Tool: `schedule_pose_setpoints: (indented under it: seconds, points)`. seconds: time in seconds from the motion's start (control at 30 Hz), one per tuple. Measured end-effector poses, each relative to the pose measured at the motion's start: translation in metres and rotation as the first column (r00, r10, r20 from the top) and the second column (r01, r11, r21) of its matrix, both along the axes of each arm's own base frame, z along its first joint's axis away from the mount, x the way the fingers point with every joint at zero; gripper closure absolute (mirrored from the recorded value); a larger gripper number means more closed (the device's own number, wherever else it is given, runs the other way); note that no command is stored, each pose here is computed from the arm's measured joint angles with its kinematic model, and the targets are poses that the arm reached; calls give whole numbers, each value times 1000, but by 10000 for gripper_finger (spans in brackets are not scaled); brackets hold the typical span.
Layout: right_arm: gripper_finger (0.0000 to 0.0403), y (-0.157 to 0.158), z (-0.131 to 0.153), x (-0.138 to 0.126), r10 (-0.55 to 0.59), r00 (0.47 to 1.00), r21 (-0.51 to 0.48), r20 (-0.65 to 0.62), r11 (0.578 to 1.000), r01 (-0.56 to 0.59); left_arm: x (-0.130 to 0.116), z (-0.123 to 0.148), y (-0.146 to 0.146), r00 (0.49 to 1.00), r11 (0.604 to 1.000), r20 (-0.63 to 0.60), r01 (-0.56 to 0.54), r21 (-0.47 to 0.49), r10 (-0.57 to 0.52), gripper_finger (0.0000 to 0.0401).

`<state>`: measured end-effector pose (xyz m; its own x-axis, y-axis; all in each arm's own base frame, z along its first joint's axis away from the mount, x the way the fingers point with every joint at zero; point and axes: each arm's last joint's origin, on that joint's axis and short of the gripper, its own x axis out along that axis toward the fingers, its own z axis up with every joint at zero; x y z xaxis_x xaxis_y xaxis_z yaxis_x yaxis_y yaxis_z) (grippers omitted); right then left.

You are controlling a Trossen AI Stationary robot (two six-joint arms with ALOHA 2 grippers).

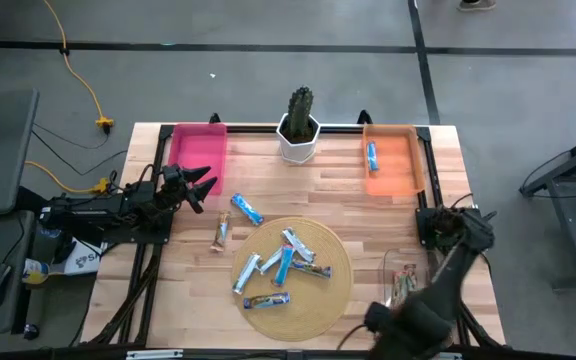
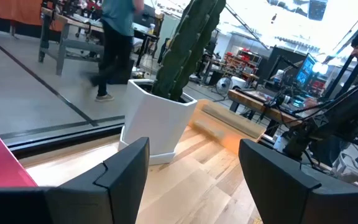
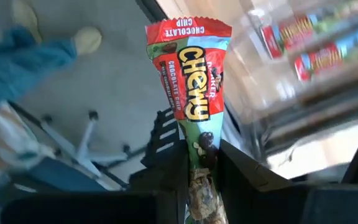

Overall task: Pick and place Granola Bars by type
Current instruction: Put the red granola bar into the transparent bin

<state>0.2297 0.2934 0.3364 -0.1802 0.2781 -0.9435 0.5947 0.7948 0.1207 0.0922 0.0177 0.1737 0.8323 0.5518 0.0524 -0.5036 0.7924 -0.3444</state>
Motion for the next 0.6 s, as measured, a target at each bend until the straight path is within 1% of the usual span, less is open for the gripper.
schedule_pose_setpoints:
  seconds: [0.1, 0.2, 0.3, 0.43, 0.53, 0.6]
  points:
    - [340, 6, 12, -22, -110, 994, -35, 25, 993, 111, 0, 0, 0, 1000, 1000, 0, 0, 0, 0, 156]
    - [340, 11, 21, -43, -216, 974, -63, 67, 974, 220, 0, 0, 0, 1000, 1000, 0, 1, 0, -1, 156]
    - [340, 13, 31, -63, -286, 950, -65, 124, 953, 296, 0, 0, 0, 1000, 1000, 0, 1, 0, -1, 156]
    - [340, 17, 36, -79, -303, 940, -62, 157, 947, 316, 0, 0, 0, 1000, 1000, 0, 2, 0, -2, 156]
    - [340, 18, 35, -81, -302, 940, -64, 159, 947, 315, 0, 0, 0, 1000, 1000, 0, 1, 0, -1, 156]
    - [340, 18, 31, -81, -315, 936, -84, 155, 940, 330, 0, 0, 0, 1000, 1000, 0, 2, 0, -2, 156]
